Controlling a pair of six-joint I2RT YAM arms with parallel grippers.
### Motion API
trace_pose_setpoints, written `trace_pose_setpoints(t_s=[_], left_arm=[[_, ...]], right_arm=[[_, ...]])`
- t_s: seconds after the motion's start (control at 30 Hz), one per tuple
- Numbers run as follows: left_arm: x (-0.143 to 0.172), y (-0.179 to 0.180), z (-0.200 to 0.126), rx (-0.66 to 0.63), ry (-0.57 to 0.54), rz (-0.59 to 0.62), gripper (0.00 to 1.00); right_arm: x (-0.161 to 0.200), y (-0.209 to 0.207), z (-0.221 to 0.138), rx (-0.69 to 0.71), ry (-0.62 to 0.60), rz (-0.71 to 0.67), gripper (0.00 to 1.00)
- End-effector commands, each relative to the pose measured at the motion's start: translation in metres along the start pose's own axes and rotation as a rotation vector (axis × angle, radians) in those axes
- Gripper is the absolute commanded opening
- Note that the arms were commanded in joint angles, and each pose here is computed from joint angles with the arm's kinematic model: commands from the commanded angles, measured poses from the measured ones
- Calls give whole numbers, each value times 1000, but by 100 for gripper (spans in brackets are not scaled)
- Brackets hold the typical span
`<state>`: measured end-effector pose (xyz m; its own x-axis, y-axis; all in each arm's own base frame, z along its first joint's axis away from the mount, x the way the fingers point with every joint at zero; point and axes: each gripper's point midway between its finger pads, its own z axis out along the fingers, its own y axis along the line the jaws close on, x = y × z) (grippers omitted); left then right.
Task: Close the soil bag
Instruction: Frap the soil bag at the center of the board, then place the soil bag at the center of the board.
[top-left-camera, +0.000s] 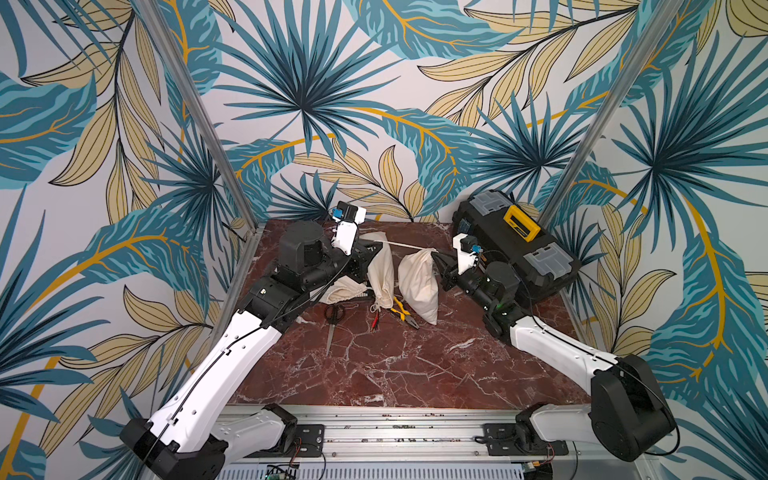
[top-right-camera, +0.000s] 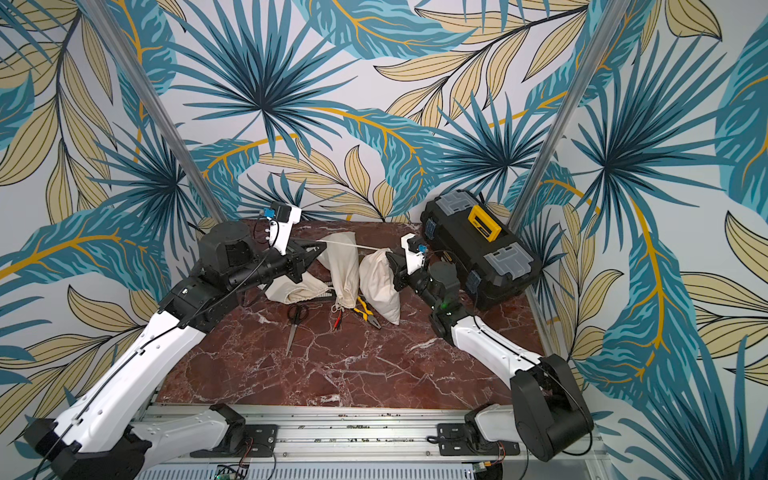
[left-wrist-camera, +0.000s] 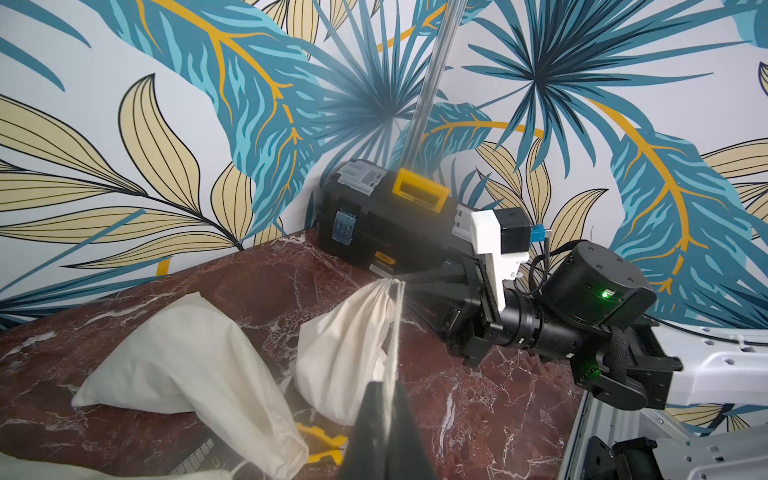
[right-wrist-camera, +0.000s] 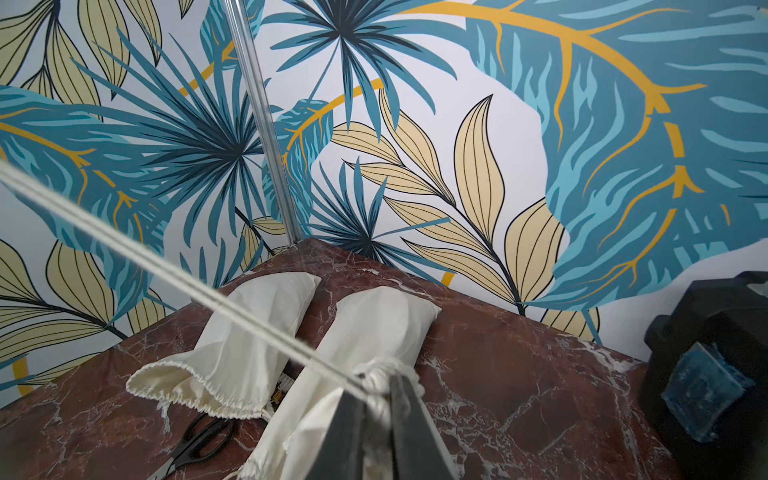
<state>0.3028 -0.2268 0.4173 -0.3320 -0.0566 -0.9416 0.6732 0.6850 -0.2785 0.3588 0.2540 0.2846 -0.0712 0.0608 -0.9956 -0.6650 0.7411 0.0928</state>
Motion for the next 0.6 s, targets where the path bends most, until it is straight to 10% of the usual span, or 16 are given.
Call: trace_pose_setpoints(t_s=[0.0,0.3,0.57], left_arm=[[-101,-28,-66,37,-409,106,0],[-8,6,28,42,-154,18,0],[-44,55,-17,-64,-302,-71,0]], right_arm=[[86,-98,-42,436,331,49,7],[-7,-112,-78,562,177,-41,0],[39,-173,-133,775,259,30,0]])
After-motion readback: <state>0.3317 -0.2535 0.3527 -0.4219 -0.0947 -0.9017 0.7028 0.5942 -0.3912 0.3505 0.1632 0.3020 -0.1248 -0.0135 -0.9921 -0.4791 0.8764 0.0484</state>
